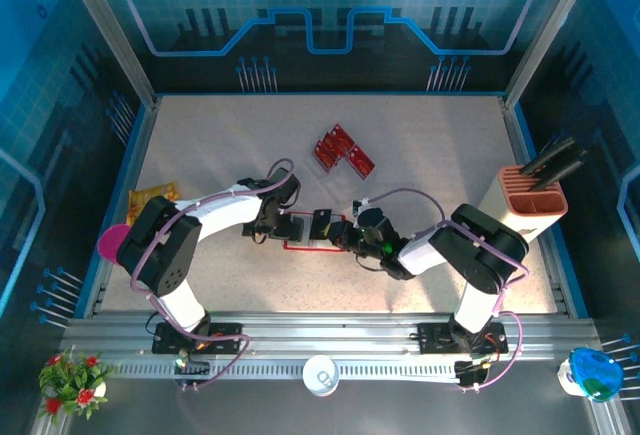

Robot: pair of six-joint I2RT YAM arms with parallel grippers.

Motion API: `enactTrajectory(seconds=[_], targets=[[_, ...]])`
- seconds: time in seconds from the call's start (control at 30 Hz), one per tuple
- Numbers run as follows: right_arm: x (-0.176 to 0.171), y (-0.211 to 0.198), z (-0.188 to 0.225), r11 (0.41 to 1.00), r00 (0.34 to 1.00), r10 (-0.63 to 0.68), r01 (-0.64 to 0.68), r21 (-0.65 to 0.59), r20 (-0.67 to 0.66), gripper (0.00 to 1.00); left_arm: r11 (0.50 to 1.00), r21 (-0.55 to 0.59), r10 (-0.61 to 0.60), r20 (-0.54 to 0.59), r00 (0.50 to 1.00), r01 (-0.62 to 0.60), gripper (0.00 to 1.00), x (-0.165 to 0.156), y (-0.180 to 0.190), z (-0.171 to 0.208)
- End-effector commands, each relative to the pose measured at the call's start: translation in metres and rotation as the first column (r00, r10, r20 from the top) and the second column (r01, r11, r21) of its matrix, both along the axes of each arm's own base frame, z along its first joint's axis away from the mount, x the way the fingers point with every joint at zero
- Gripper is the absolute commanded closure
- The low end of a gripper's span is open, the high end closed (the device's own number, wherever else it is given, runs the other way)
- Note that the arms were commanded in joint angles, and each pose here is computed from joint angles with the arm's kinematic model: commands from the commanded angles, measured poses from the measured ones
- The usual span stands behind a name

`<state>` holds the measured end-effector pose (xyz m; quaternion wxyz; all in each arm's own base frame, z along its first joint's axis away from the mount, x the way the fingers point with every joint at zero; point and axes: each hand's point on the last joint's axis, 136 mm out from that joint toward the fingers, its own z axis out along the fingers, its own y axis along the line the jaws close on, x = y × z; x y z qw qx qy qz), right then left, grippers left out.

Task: Put the credit cards into the card holder
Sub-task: Insert the credit card into the card slot.

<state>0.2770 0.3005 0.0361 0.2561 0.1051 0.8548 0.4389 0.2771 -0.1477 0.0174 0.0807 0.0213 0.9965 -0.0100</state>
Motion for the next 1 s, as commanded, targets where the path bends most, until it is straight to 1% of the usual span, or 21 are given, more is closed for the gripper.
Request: enactTrajectory(seconds=[0.0,0.57,0.97], targets=[[-0.007,-0.001,-0.012,1.0,1.0,0.005,-0.005,-0.018,-0.014,1.0,0.999,0.052,-0.001,-0.037,0.999,0.003,0.01,-0.011,0.013,-0.008],[-0.019,0.004,-0.019,0.999,0.998,0.049,-0.049,-0.017,-0.039,1.0,0.998,0.055,0.0,-0.037,0.999,0.002,0.01,-0.011,0.014,-0.008],[-0.025,0.002,-0.022,0.997,0.996,0.059,-0.062,-0.04,-0.061,1.0,0.999,0.053,-0.001,-0.039,0.999,0.003,0.01,-0.011,0.013,-0.008]])
